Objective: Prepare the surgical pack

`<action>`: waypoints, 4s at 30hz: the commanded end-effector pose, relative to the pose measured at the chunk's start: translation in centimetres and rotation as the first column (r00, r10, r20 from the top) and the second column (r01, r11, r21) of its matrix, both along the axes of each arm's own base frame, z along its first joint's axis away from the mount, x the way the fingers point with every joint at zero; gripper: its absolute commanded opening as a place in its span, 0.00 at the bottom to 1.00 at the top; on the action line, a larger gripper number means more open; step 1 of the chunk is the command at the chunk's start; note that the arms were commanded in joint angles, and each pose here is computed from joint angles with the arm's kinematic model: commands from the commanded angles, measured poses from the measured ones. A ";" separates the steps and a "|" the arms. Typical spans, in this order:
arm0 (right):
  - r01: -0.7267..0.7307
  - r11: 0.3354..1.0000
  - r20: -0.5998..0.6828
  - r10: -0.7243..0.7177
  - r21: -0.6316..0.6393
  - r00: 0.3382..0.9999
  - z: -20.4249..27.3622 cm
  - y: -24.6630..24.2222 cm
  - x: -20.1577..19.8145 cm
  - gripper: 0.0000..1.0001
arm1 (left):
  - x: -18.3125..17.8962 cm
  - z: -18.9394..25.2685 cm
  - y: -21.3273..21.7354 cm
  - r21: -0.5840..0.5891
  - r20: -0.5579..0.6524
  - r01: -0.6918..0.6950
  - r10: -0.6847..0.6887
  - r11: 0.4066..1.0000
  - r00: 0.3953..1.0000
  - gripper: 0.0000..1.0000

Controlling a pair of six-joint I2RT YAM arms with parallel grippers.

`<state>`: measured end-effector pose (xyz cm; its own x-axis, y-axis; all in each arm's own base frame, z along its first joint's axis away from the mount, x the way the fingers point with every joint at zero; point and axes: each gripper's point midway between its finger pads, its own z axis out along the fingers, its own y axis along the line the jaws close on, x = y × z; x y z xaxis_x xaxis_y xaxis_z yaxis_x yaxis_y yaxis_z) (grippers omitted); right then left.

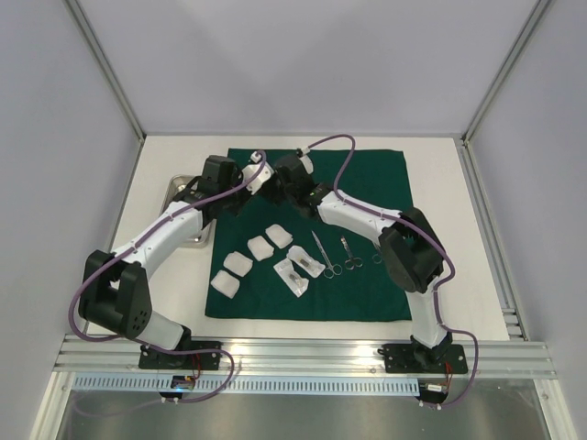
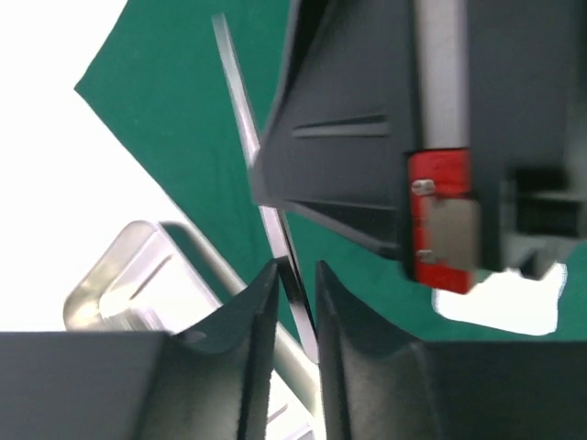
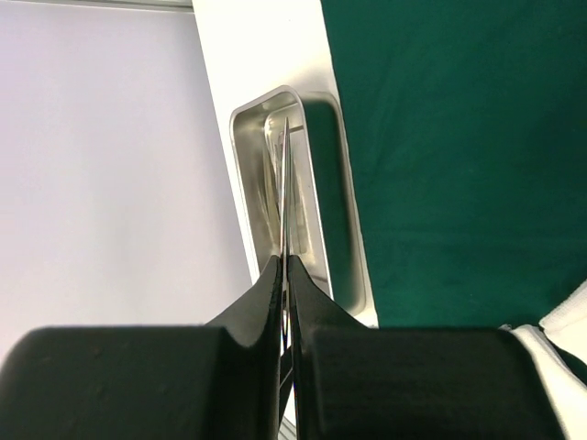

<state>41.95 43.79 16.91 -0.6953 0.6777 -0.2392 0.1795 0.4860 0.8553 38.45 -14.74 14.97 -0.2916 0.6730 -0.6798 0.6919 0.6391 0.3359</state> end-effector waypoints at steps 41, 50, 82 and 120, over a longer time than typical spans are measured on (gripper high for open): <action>-0.103 0.994 0.111 0.099 0.034 0.989 0.5 -2.9 0.1 0.28 | 0.3 -10.4 19.5 -0.010 -0.400 -0.576 0.524 0.818 0.752 0.00; -0.097 0.995 0.095 0.094 0.033 0.991 -0.3 -3.5 0.3 0.27 | 0.0 -11.8 19.7 0.023 -0.439 -0.582 0.532 0.813 0.724 0.00; -0.056 0.998 0.089 0.053 0.031 0.995 -0.4 -5.7 1.0 0.28 | 0.5 -13.0 19.9 0.054 -0.505 -0.636 0.570 0.770 0.648 0.00; -0.124 0.716 -0.095 0.080 -0.687 0.992 -4.2 -29.3 -4.0 0.34 | 0.5 -8.9 20.5 0.014 -0.386 -0.629 0.585 0.777 0.714 0.30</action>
<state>40.14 22.66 14.61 -0.7305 0.3432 -0.5903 0.0567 0.8920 0.4484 38.55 5.32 3.98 -0.8688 0.1727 -0.4641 0.1879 0.9821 0.0137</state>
